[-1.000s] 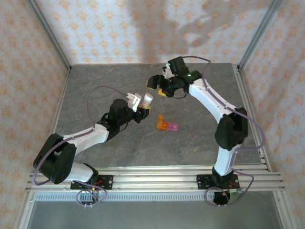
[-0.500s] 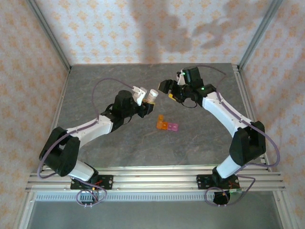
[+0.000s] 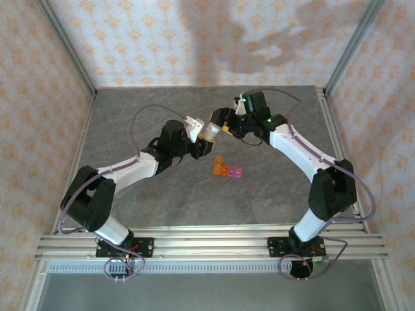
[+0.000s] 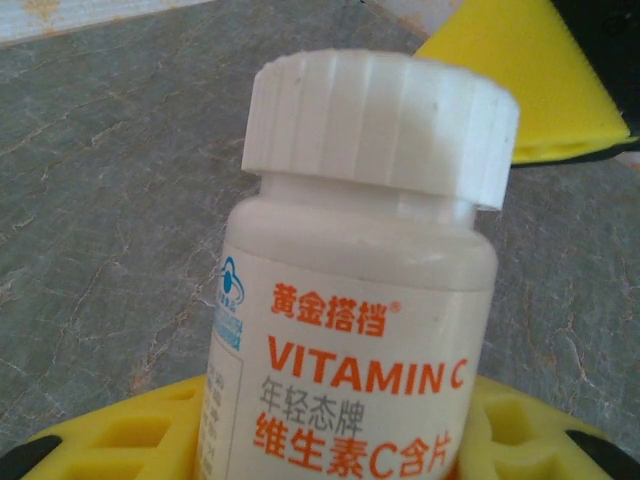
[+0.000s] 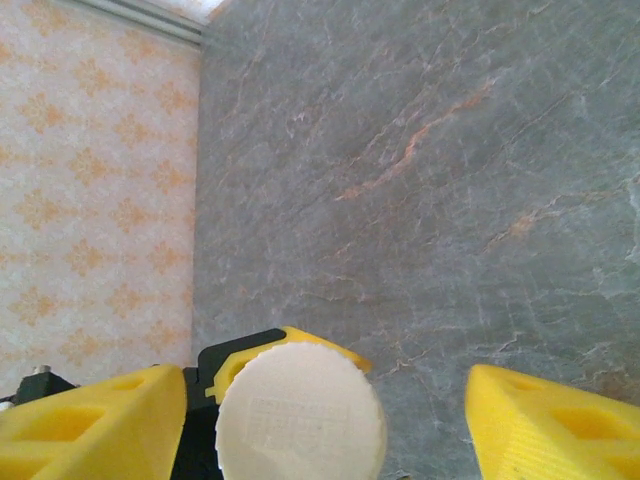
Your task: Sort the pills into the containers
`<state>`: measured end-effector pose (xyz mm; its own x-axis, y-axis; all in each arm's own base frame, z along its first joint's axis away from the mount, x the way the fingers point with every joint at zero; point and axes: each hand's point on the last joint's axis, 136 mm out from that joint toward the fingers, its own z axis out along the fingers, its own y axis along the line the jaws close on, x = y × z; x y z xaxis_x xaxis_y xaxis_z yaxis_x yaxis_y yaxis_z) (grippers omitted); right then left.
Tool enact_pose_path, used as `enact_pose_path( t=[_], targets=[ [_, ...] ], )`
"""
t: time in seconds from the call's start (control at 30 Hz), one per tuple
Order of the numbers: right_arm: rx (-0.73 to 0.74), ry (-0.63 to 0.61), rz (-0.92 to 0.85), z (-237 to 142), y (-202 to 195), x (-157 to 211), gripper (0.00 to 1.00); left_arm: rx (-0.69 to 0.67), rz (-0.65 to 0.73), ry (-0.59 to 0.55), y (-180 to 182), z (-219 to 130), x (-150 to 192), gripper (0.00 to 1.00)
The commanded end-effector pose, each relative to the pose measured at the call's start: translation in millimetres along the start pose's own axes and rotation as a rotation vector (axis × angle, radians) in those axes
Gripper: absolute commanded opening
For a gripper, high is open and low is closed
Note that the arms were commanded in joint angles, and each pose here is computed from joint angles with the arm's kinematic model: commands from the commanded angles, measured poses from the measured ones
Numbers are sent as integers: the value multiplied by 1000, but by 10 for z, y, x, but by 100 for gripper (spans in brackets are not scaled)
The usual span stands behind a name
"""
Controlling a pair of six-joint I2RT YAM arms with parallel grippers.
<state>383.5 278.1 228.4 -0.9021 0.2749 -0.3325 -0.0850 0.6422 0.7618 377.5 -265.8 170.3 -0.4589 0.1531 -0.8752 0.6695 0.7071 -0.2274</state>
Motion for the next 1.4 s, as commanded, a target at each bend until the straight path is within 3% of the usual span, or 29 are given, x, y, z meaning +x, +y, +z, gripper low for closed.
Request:
enact_pose_path(
  t=[0.0, 0.4, 0.67, 0.77, 0.87, 0.93, 1.1, 1.2, 1.37],
  targets=[
    [-44, -9, -31, 16, 181, -42, 68, 15, -9, -34, -1, -7, -160, 0],
    [-57, 23, -126, 57, 187, 69, 38, 23, -15, -52, -22, -26, -224, 0],
    [-311, 86, -459, -25, 330, 165, 35, 153, -97, -95, -188, -84, -388, 0],
    [-330, 93, -470, -70, 353, 163, 40, 181, -112, -102, -226, -108, -434, 0],
    [-306, 52, -418, -174, 363, 77, 64, 151, -101, -89, -180, -119, -413, 0],
    [-266, -1, -371, -289, 359, -3, 71, 114, -82, -70, -132, -128, -380, 0],
    [-61, -99, -119, -378, 69, -184, 74, -6, -26, -47, 40, -186, -323, 0],
    [-20, -138, 13, -358, -63, -226, 74, -55, -3, -44, 113, -220, -320, 0],
    [-16, -169, 72, -322, -56, -281, 75, -66, 8, -30, 126, -226, -314, 0]
  ],
)
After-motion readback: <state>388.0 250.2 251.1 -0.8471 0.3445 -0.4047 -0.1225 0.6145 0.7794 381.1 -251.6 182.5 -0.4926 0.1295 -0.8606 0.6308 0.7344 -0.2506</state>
